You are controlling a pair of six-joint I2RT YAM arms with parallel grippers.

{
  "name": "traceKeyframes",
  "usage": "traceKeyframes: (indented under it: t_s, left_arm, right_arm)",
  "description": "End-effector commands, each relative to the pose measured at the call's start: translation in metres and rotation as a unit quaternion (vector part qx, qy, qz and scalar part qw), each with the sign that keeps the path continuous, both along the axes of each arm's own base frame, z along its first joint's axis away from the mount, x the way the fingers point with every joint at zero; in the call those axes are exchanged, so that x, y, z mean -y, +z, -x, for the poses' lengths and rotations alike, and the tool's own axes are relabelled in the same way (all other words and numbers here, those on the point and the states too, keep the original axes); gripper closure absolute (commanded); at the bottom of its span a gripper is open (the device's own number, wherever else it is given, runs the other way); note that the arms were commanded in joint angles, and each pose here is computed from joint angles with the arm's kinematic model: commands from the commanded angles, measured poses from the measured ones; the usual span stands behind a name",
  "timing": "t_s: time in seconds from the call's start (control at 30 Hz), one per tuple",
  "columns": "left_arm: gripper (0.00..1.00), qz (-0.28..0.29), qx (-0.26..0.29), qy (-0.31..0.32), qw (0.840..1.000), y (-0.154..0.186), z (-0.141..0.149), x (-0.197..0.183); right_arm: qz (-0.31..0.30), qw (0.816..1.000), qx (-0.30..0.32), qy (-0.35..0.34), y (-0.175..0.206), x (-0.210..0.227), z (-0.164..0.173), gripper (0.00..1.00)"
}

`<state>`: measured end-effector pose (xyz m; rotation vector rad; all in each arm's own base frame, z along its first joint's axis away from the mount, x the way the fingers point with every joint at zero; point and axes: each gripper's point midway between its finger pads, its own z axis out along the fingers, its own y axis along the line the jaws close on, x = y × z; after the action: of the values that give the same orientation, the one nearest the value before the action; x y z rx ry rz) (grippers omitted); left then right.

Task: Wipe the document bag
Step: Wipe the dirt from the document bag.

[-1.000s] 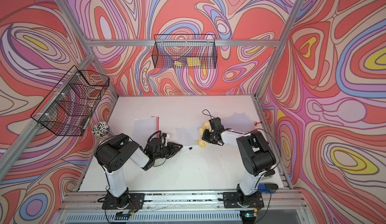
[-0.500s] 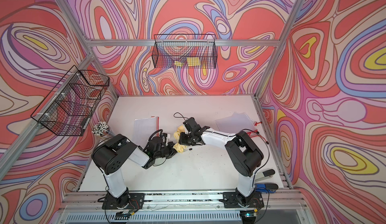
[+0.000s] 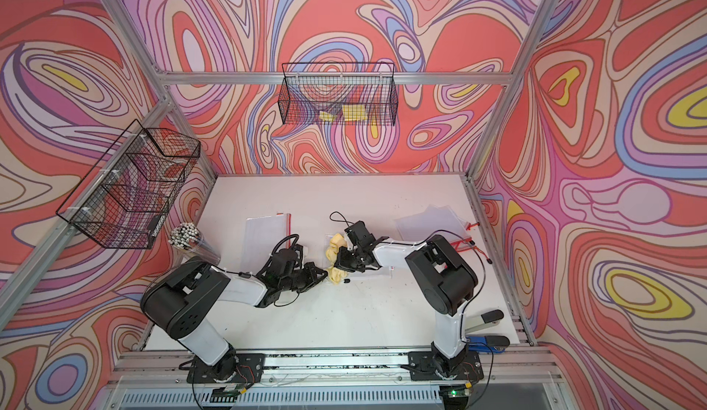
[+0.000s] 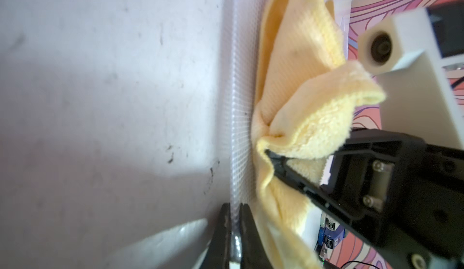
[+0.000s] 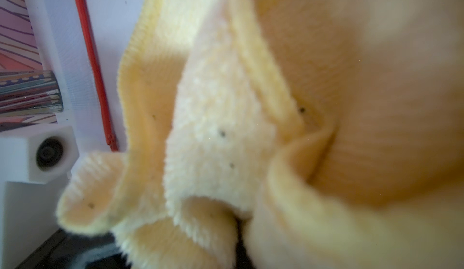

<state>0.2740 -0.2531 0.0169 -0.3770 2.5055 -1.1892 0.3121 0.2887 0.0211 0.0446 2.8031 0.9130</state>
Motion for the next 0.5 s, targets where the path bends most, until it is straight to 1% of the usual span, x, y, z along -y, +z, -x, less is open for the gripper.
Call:
traceKeyframes:
  t_s: [0.0,0.1,0.17,0.2,0.27,0.3,0.4,0.47]
  left_arm:
    - [1.0,-0.109,-0.098,0.011,0.989,-0.058,0.039,-0.04]
    - [1.0,-0.11,-0.1,0.01,0.989,-0.06,0.04,-0.04]
    - [1.0,-0.11,-0.1,0.009,0.989,-0.06,0.04,-0.04]
    - [1.0,-0.109,-0.1,0.01,0.989,-0.06,0.04,-0.04]
    - [1.0,-0.11,-0.1,0.011,0.989,-0.06,0.04,-0.04]
    - [1.0,-0.111,-0.1,0.01,0.989,-0.06,0.04,-0.04]
    - [1.0,-0.114,-0.1,0.009,0.988,-0.059,0.039,-0.04]
    - [1.0,-0.114,-0.098,0.009,0.989,-0.058,0.039,-0.04]
  right_arm:
    - [0.117,0.989,-0.066,-0.052,-0.039,0.087,0.031,1.0]
    - [0.137,0.986,-0.066,-0.073,-0.031,0.122,0.039,1.0]
    - [0.143,0.985,-0.06,-0.075,-0.023,0.129,0.042,1.0]
    - [0.133,0.987,-0.056,-0.075,-0.018,0.127,0.041,1.0]
    - [0.083,0.992,-0.06,-0.073,-0.01,0.106,0.039,1.0]
    - [0.062,0.994,-0.054,-0.066,-0.006,0.088,0.036,1.0]
    - [0.057,0.998,-0.035,-0.015,-0.001,0.028,0.035,1.0]
    - [0.052,0.998,-0.039,0.009,-0.008,-0.006,0.036,1.0]
